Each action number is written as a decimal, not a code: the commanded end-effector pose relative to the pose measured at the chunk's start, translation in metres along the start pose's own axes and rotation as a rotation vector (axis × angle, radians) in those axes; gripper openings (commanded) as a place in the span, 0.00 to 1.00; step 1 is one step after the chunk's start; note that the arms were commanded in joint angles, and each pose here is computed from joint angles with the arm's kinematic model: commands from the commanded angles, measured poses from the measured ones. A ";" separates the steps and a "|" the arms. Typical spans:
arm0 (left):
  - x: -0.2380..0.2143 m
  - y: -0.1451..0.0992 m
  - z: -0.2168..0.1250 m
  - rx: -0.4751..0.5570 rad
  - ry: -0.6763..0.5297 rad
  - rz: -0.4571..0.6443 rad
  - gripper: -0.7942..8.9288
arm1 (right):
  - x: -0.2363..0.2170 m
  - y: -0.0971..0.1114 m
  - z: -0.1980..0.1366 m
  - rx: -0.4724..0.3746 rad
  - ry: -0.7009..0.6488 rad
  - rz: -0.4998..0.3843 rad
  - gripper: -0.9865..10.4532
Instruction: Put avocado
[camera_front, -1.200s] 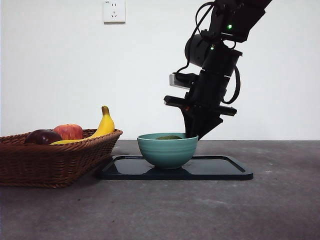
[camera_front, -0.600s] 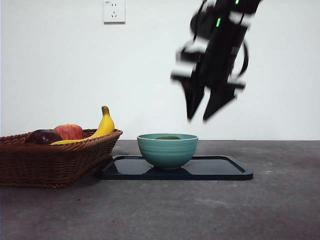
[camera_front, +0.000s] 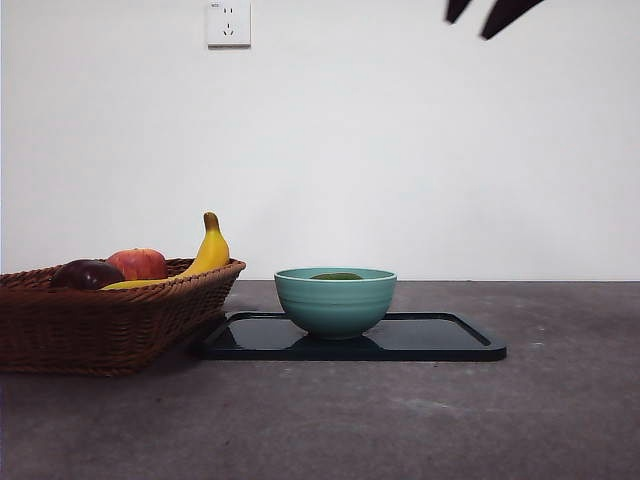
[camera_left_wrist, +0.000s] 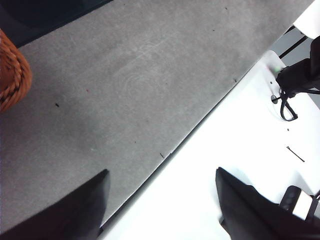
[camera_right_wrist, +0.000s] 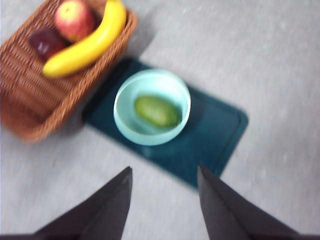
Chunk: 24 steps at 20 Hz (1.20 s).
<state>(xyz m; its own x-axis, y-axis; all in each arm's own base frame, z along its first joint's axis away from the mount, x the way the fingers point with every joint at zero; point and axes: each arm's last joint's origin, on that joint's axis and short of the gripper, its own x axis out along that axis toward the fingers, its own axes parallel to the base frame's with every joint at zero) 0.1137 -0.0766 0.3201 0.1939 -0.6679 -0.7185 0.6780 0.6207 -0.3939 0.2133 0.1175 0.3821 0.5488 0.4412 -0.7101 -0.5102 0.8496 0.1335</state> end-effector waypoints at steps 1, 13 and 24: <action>-0.001 -0.001 0.003 0.018 -0.009 -0.004 0.43 | -0.010 0.006 -0.027 -0.027 0.000 0.034 0.27; -0.001 -0.001 0.006 0.024 -0.034 -0.004 0.43 | -0.041 0.020 -0.126 -0.102 -0.057 0.238 0.27; -0.001 -0.001 0.006 0.026 -0.035 -0.003 0.09 | -0.042 0.022 -0.127 -0.111 -0.048 0.323 0.09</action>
<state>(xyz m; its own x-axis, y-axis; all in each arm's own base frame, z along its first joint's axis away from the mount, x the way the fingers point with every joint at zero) 0.1158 -0.0777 0.3217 0.2131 -0.6780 -0.7034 0.6879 0.6154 -0.3848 0.0945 0.0791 0.3266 0.3830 0.6882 -0.6161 -0.7219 0.6392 0.2652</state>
